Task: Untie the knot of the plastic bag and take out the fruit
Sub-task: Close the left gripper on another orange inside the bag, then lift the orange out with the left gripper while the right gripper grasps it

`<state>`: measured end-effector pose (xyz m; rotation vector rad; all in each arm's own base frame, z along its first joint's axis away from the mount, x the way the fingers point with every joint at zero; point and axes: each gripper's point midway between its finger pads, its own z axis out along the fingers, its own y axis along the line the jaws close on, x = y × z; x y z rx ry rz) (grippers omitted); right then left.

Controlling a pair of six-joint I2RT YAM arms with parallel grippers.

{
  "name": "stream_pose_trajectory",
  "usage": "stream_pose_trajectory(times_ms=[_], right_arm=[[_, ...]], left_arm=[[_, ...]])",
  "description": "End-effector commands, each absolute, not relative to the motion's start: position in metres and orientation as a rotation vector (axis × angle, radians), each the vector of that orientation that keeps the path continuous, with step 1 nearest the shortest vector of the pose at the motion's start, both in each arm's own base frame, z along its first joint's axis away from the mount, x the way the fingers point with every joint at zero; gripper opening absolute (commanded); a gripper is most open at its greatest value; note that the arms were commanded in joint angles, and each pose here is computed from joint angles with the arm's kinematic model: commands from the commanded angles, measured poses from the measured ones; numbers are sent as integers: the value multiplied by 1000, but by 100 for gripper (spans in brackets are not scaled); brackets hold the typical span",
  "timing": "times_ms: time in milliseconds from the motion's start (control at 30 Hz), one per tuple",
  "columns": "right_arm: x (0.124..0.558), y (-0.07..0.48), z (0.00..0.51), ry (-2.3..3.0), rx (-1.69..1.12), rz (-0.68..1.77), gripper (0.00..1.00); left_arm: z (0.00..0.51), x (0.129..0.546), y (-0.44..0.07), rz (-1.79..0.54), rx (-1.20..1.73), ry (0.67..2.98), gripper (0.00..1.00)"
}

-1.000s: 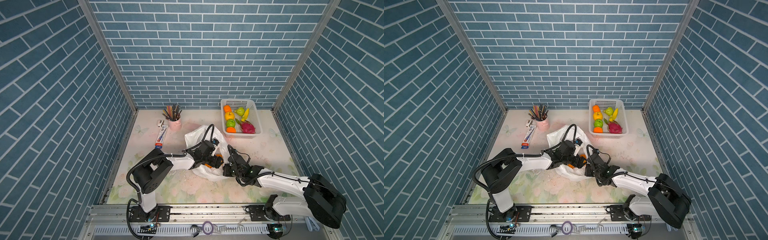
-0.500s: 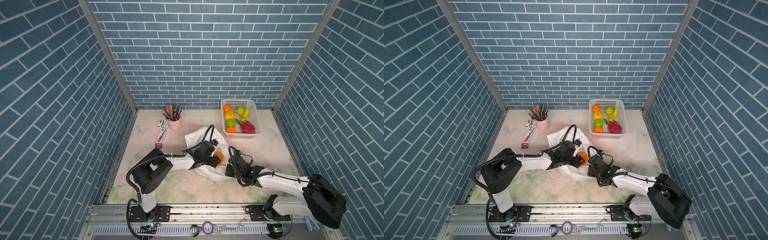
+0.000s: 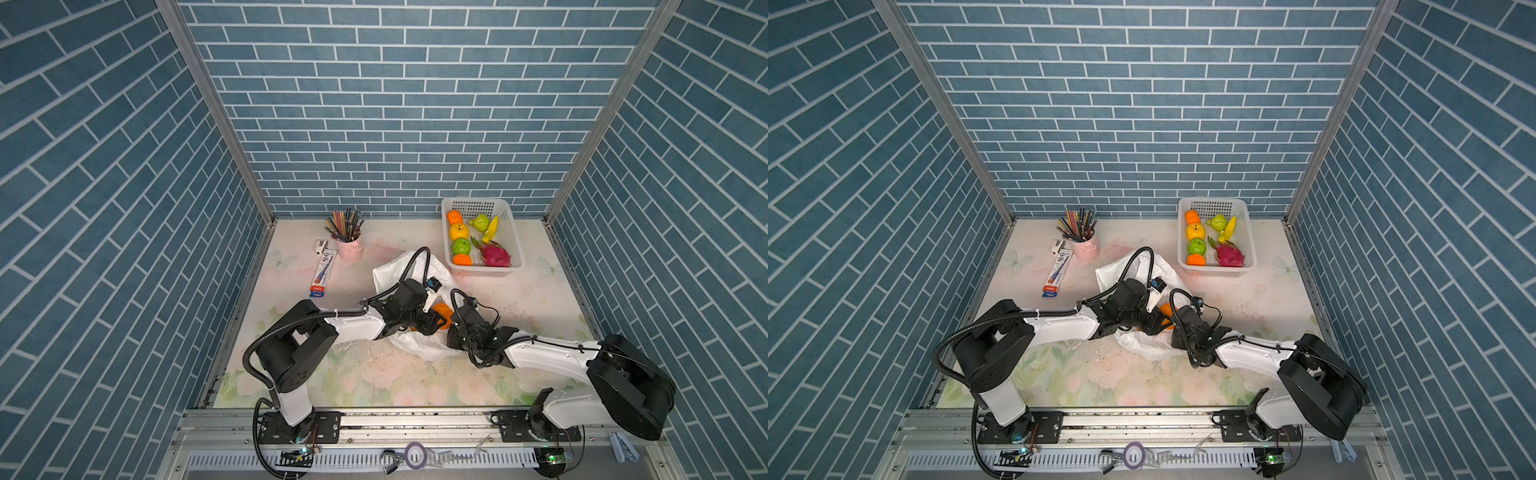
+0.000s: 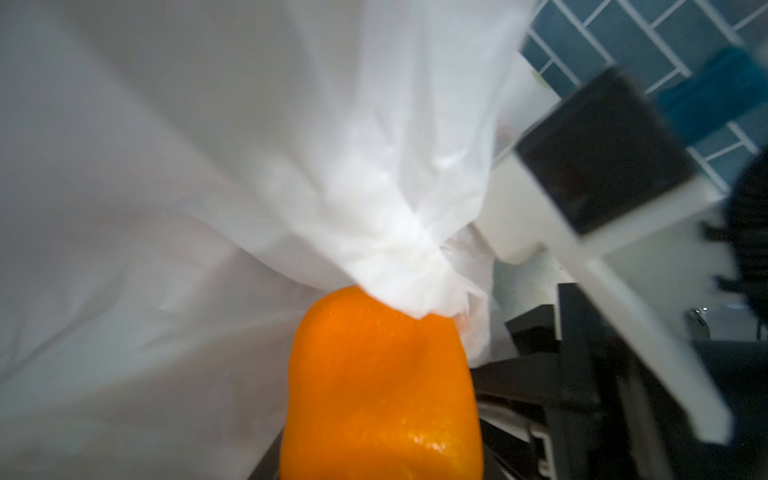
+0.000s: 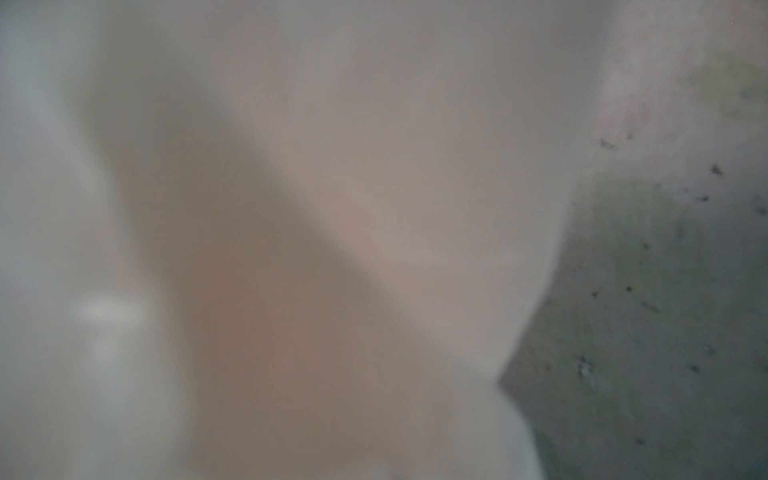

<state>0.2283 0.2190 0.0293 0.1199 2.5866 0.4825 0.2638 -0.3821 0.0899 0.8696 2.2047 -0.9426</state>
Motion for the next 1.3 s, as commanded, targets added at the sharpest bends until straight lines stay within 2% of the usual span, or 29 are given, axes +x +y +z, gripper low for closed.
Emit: stream_pose_trajectory(times_ms=[0,300,733,900,1000,1133,1267], right_arm=[[239,219,36,2562,180,457,13],[250,205,37,2569,223,366,13],[247,201,23,2605,242,383,15],[246,202,22,2595,251,430,18],[247,213,31,2579,197,502,25],[247,223,57,2530,164,620,43],[248,216,90,2451,208,659,55]], left_arm=[[111,254,-386,-1006,944,2087,37],[143,234,-379,-1067,991,1924,37],[177,221,-363,-1082,963,1775,36],[194,229,-359,-1097,882,1748,35],[216,234,-360,-1159,831,1699,34],[216,247,-356,-1099,780,1735,34],[217,250,-352,-1088,760,1741,34]])
